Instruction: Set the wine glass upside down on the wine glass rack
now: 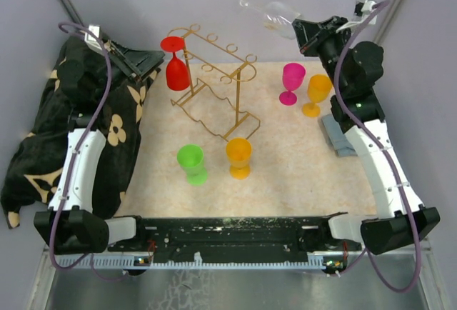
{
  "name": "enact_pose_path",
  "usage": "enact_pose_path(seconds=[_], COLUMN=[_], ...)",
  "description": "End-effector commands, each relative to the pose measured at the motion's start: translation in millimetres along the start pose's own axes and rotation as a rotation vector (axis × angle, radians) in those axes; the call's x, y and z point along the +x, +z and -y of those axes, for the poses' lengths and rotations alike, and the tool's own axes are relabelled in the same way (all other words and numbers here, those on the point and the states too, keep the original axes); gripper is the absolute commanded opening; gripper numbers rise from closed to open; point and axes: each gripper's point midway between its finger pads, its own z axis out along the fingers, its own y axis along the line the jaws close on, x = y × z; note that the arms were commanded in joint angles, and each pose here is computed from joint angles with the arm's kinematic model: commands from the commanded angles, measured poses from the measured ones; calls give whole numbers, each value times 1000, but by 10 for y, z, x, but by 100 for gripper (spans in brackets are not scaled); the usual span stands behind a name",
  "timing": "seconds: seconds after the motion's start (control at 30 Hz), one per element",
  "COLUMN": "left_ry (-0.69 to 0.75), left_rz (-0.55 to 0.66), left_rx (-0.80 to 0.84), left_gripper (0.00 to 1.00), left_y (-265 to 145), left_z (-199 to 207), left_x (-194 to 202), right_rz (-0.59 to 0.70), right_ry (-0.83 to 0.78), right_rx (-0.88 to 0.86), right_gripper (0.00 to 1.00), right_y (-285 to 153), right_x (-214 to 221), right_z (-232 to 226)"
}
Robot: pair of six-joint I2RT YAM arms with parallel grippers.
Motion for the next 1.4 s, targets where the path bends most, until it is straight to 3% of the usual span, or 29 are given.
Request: enact_pose_path(seconds=[0.0, 0.27, 0.53, 1.0, 1.37], left_ry=[-9, -18, -104, -242, -319], left_rz=[-10, -16, -50, -112, -145], left_rx=[151, 266, 506, 754, 908], left_gripper=[61, 61, 62, 62, 59], left_y=[-44, -79, -230, -259, -286], left_z=[317, 528, 893, 1283, 1494], left_x=[-2, -9, 52, 235, 304], right_rz=[114, 7, -104, -230, -272], right_ry=[163, 317, 498, 616, 657], right_rx=[-380, -711, -1016, -1207, -1246], right_gripper=[0, 0, 0, 0, 0], right_y=[-166, -250, -379, -408, -383], right_x=[-563, -556, -409, -46, 159], right_z=[-749, -1180, -1381, -1584, -1674])
